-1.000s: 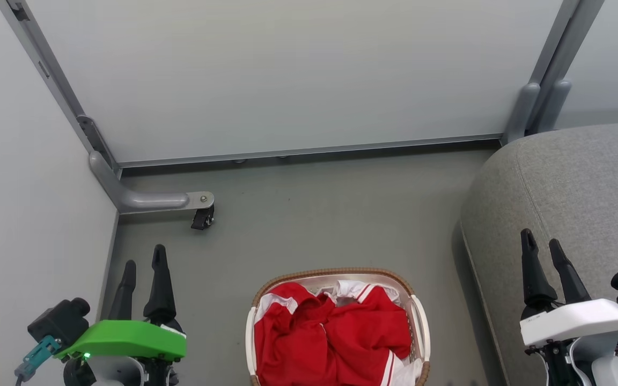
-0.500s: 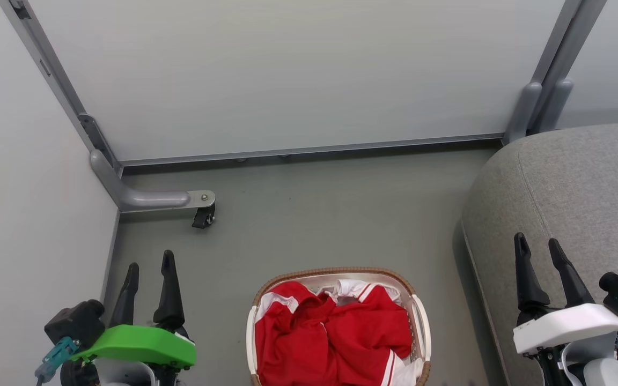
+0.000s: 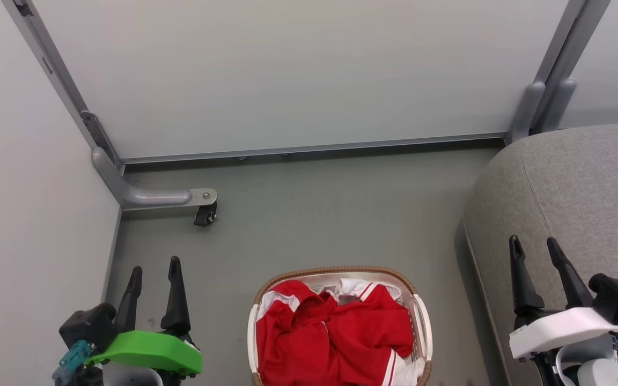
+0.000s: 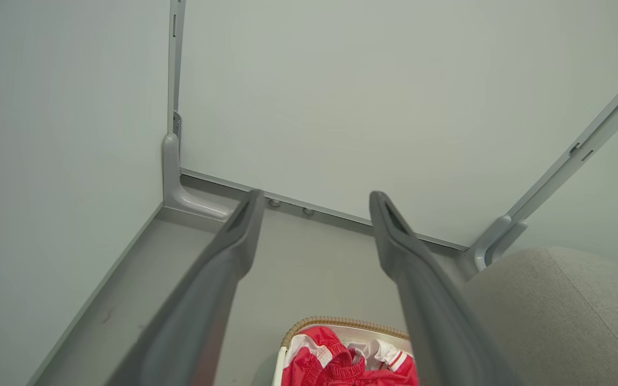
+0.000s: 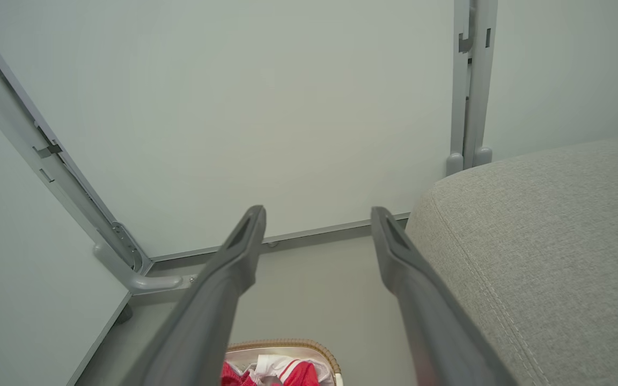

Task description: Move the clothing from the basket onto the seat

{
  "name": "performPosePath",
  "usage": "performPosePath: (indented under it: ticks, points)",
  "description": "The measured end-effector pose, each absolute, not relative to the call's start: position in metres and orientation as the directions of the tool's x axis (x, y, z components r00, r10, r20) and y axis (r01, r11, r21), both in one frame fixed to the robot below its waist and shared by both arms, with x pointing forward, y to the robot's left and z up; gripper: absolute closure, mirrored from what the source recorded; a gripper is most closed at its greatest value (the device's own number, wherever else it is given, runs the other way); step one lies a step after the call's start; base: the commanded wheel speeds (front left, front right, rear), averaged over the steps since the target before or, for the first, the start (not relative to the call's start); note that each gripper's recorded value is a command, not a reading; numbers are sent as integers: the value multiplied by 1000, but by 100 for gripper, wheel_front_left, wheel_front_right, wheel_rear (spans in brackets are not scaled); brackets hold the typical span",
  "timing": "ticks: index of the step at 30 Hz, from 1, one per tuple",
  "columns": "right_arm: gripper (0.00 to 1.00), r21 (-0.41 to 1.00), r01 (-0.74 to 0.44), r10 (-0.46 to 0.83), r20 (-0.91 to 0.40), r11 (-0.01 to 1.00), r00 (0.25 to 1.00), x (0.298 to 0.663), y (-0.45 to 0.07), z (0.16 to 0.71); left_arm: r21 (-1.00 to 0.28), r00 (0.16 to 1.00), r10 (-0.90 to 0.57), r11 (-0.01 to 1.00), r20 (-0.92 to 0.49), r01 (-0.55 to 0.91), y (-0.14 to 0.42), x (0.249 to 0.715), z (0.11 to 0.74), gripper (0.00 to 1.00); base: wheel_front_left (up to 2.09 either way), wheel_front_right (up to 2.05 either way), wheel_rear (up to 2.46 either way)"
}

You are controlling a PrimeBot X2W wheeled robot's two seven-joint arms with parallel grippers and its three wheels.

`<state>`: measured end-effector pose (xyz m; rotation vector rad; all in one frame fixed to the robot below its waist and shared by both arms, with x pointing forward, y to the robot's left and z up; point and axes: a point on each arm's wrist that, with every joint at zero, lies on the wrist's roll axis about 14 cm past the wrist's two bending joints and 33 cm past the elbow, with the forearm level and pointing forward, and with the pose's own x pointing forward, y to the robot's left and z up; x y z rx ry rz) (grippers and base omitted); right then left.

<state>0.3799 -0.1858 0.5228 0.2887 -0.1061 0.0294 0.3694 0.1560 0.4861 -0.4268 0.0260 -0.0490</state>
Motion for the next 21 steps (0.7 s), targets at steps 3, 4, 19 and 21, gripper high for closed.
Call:
performPosePath:
  ticks: [3, 4, 19, 21]
  points:
    - [0, 264, -43, 16, 104, 963, 994, 380, -186, 520, -395, 998, -55, 918, -16, 44, 156, 369, 484, 0, 0, 0, 0]
    - [0, 255, -43, 18, 100, 966, 995, 380, -185, 519, -387, 998, -57, 921, -17, 46, 155, 369, 484, 0, 0, 0, 0]
    - [0, 147, -57, 46, 83, 987, 996, 380, -180, 510, -308, 997, -70, 949, -22, 59, 153, 365, 477, 0, 0, 0, 0]
    - [0, 133, -61, 50, 84, 989, 995, 381, -179, 509, -299, 997, -72, 952, -24, 61, 152, 365, 476, 0, 0, 0, 0]
